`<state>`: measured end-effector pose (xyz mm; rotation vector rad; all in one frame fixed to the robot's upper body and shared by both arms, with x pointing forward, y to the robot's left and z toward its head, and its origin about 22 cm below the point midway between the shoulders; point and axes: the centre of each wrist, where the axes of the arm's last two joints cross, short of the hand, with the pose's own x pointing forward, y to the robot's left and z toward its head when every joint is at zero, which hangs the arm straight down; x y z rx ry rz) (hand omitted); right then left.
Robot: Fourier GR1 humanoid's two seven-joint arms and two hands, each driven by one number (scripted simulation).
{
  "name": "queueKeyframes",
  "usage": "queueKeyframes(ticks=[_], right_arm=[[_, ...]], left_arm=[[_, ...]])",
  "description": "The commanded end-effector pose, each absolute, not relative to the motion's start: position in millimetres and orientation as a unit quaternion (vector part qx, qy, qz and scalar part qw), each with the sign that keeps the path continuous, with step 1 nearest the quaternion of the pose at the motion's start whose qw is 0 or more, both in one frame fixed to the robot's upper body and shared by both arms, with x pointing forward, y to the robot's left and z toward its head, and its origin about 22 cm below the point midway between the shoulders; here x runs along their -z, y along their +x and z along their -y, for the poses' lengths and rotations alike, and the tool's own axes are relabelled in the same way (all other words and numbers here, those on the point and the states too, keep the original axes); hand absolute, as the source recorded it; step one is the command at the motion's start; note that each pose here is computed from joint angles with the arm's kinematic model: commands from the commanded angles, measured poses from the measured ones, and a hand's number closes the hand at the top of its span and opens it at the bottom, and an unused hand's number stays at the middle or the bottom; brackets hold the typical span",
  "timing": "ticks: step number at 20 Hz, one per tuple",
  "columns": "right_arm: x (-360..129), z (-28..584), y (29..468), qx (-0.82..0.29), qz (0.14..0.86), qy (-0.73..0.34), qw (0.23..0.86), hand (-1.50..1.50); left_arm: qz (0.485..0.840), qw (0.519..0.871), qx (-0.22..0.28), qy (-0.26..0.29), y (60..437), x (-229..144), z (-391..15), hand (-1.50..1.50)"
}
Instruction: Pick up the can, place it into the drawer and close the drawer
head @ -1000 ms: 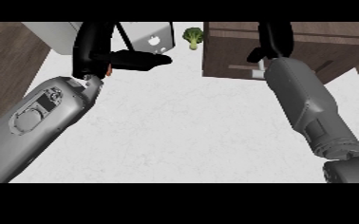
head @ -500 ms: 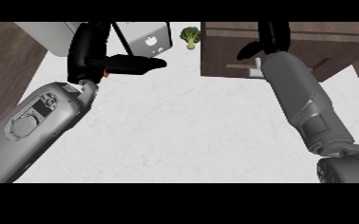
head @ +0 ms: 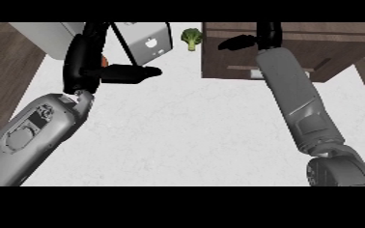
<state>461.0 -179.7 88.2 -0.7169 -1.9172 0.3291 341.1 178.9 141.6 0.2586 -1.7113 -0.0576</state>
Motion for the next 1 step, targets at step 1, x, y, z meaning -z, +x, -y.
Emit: queueKeyframes(ticks=[1], right_arm=[[-122.5, 173.7, 471.1, -0.073, 0.815, -0.264, 0.511, -1.50]], left_arm=[[0.755, 0.645, 0.023, 0.119, 335.5, -132.8, -192.6, -1.50]])
